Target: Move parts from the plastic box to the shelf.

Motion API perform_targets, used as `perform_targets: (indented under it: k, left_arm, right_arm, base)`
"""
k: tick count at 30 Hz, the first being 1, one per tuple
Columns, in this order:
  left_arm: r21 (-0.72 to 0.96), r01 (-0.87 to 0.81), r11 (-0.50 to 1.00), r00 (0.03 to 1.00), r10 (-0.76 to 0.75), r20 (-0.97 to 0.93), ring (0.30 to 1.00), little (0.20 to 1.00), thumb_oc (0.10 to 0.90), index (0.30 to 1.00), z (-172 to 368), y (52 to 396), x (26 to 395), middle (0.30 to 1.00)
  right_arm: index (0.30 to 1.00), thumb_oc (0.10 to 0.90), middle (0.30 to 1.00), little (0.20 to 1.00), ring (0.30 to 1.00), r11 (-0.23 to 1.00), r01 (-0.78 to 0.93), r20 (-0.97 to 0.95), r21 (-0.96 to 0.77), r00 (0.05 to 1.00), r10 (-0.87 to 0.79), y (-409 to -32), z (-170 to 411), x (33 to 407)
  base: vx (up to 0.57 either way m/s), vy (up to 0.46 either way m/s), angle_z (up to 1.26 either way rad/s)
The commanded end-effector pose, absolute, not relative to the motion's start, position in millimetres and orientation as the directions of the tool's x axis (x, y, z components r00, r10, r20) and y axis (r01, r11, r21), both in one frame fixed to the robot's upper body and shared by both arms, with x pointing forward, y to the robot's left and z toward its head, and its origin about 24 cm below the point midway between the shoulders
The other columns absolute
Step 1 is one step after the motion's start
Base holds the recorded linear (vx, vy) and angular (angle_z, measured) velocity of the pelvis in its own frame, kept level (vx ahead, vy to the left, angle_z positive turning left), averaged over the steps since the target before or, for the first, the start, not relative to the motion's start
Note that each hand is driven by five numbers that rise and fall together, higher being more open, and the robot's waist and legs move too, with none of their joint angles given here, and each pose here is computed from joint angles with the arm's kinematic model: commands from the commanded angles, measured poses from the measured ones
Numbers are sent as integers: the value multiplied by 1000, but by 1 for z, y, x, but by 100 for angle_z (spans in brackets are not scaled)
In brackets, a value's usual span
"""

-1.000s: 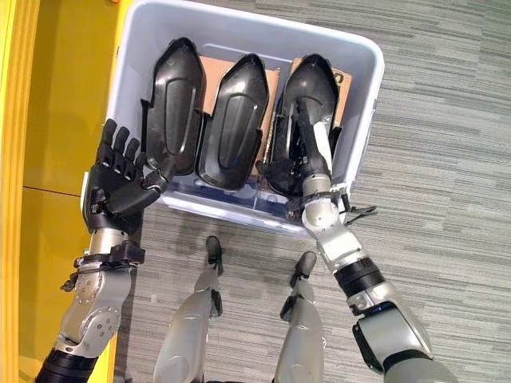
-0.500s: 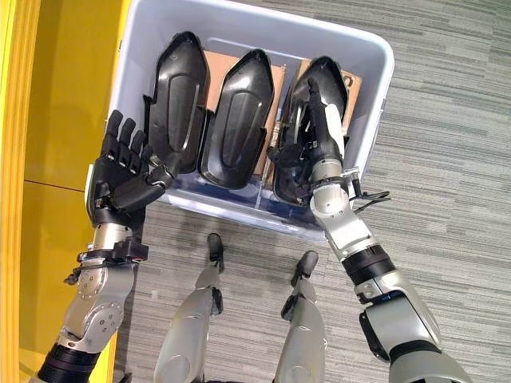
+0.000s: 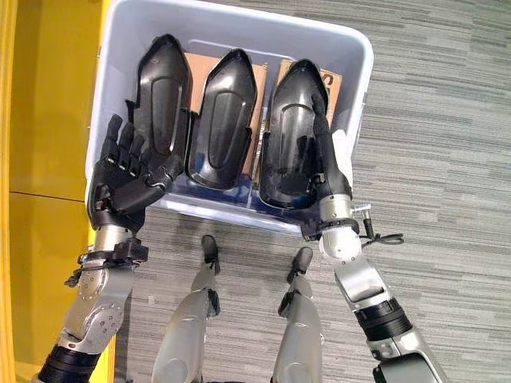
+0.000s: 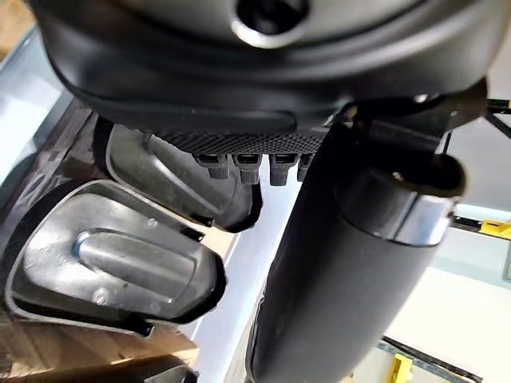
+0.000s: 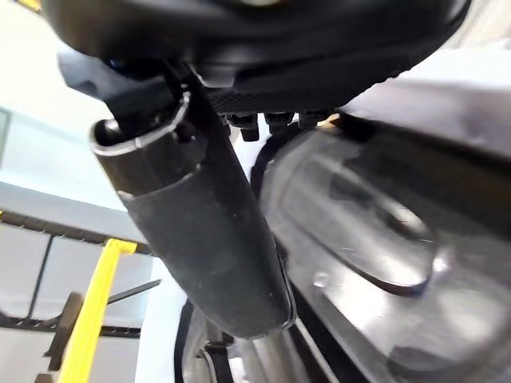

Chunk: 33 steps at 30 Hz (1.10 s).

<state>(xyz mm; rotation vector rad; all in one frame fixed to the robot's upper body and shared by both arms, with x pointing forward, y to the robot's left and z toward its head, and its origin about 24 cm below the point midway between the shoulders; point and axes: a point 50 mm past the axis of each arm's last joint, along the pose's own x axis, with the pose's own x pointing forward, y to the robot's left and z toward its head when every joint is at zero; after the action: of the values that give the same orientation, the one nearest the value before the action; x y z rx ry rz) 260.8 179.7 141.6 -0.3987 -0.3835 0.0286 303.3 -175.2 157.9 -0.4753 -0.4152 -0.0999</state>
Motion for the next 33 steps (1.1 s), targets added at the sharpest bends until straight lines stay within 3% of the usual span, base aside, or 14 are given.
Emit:
perform_targets:
  k: [1,27,33]
  left_arm:
    - [-370,94,924,817,141,559,1000,1000,900,1000,182,190,245,1000]
    - [-377,75,923,833,151,533,1000,1000,900,1000,174,188,243,1000]
    - [-392,79,917,845,147,514,1000,1000,900,1000,171,185,246,1000]
  right_arm:
    - [1000,900,1000,1000,1000,918,192,677,-348,729,104,-156,214,280]
    - [1000,900,1000,1000,1000,912,109,624,-395,760,179,-139,193,276]
    - [1000,900,1000,1000,1000,923,57,526,-381,835,165,-137,174,291]
  base:
    - [0,0,0]
    - [0,0,0]
    - [0,0,0]
